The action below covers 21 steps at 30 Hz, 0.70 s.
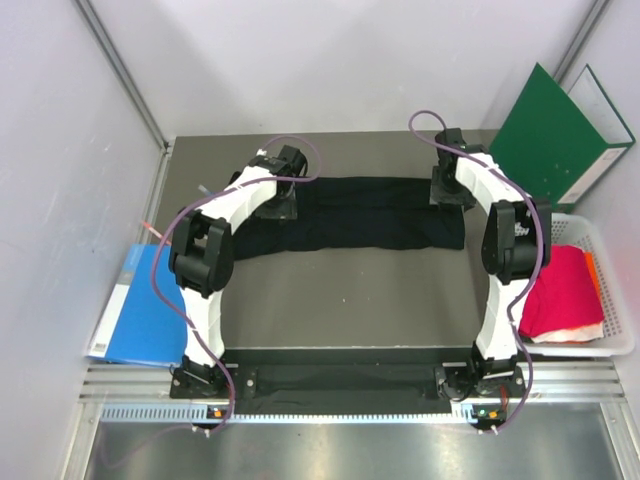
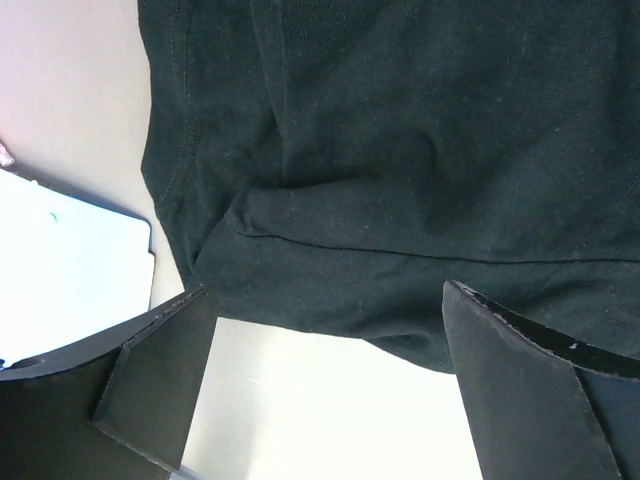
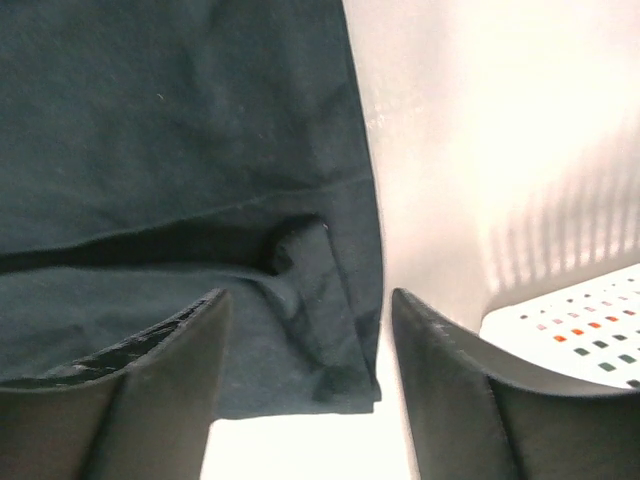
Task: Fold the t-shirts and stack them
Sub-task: Fold the other side of the tshirt into a rectangle
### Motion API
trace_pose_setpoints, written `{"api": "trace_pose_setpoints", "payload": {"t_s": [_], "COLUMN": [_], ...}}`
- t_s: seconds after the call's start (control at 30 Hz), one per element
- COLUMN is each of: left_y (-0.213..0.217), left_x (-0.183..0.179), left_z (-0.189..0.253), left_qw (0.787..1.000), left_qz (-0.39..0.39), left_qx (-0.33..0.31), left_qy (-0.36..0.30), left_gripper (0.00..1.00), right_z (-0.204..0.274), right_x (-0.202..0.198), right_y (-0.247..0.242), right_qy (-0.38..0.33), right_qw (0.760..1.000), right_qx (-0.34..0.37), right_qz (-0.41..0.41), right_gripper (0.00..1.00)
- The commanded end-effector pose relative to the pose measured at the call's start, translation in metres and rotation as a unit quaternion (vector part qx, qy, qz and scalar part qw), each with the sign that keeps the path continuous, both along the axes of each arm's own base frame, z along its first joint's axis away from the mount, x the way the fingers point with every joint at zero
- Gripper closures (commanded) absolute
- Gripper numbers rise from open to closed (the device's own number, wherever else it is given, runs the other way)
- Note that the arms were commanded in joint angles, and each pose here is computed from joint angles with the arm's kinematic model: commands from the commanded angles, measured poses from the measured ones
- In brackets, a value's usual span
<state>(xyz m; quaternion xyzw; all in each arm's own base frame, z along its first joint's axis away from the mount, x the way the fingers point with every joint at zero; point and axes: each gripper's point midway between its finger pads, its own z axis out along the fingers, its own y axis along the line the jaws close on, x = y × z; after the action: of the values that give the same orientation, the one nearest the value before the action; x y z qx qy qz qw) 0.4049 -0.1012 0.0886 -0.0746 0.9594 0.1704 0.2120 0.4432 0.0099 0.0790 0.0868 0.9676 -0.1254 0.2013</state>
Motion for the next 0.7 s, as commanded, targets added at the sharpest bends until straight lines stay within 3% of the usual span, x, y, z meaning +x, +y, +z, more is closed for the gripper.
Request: {"api": "trace_pose_setpoints", "payload": {"t_s": [0.0,0.23,0.67], "left_y": [0.001,0.000,0.004], "left_x": [0.000,-0.002,-0.006], "left_z": [0.001,-0.006,-0.014], "left_qw": [1.000,1.000,1.000], "left_qz": [0.002,0.002,0.004], "left_qx": [0.003,0.006,0.016], "left_qy": [0.006,0.014,0.026], "left_gripper": [0.02,0.02,0.02], "right_z": [0.021,0.010,-0.041], "right_x": [-0.007,-0.015,-0.019], "right_y": [-0.013,-0.024,-0.021], "right_qy": [-0.028,-0.009,0.042], "right_qw": [0.999,0.999,0.999], "right_qx": [-0.010,-0.029,-0.026], "right_qz": [-0.013,-0.022,-0.013], "right_gripper": [0.41,0.49,0.52]}}
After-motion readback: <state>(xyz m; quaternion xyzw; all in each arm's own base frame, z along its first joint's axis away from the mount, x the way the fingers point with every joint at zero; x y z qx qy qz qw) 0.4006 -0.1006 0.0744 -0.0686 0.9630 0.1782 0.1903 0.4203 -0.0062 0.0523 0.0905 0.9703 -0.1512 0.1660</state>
